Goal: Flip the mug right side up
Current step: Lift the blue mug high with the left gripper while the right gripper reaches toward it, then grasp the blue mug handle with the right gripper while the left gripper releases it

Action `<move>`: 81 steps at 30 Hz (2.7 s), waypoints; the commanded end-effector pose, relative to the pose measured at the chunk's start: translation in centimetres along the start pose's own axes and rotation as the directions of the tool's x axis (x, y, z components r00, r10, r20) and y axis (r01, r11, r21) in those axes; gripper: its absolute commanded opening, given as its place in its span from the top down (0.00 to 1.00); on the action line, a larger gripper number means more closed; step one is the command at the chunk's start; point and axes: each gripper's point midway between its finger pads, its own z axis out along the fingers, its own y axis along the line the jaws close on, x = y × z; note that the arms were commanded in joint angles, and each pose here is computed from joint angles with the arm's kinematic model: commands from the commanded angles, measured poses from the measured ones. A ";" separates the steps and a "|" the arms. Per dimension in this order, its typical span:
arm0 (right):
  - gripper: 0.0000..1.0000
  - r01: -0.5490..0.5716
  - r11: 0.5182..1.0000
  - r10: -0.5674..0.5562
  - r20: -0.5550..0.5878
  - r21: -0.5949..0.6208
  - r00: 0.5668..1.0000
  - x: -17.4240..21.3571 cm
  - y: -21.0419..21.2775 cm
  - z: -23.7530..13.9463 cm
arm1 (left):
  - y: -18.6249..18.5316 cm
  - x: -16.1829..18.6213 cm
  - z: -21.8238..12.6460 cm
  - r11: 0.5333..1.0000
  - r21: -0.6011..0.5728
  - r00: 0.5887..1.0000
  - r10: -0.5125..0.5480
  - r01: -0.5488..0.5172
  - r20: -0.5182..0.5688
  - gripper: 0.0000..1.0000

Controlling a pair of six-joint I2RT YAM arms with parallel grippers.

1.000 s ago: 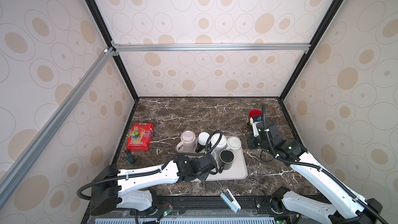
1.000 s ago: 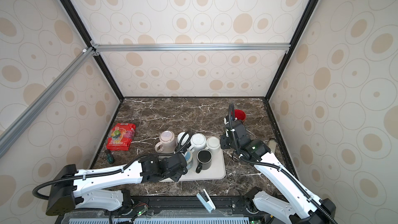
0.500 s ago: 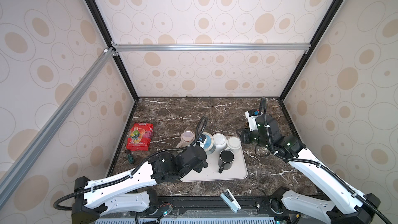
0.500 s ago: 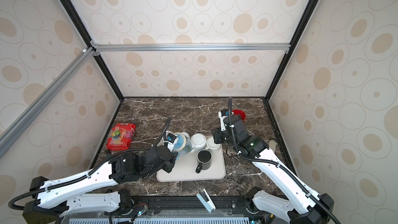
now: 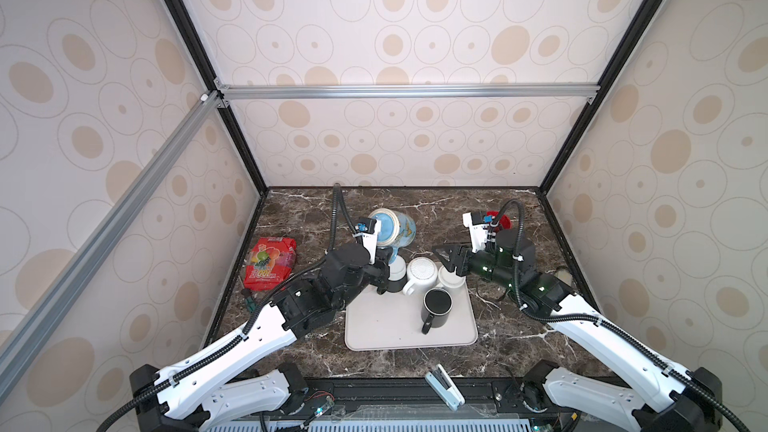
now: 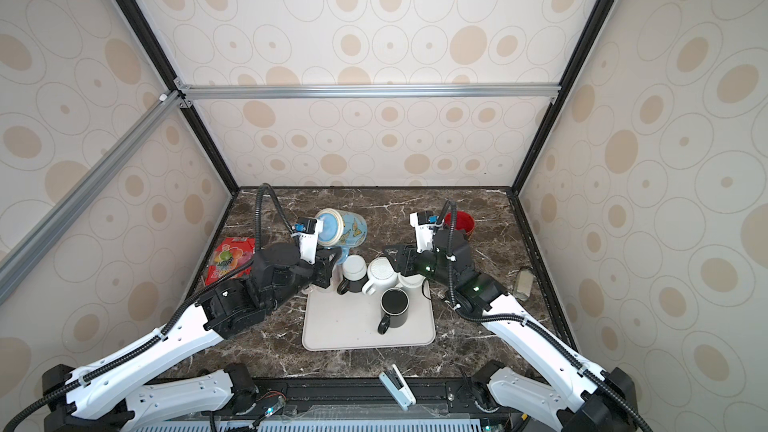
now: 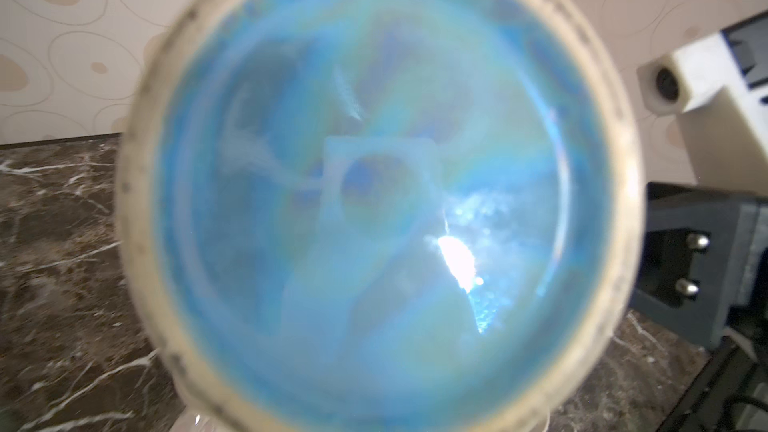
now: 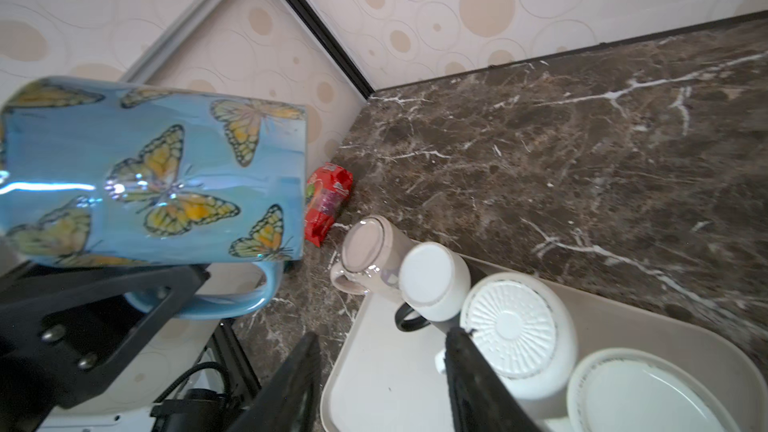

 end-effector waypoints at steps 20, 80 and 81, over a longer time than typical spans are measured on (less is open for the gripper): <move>0.46 -0.077 0.783 0.182 0.109 -0.618 0.977 -3.7 9.9 -2.0 | -5.4 -12.8 -6.7 0.807 0.579 0.844 -0.387 0.116 0.371 1.00; 0.80 0.132 0.690 0.071 0.247 -0.712 0.966 -9.2 15.1 -4.3 | -7.9 -8.9 -3.8 0.417 0.866 0.825 -0.565 0.276 0.009 1.00; 0.87 0.127 0.695 0.066 0.240 -0.707 0.969 -9.3 15.1 -4.0 | -7.9 -8.9 -3.7 0.417 0.866 0.826 -0.563 0.276 0.008 1.00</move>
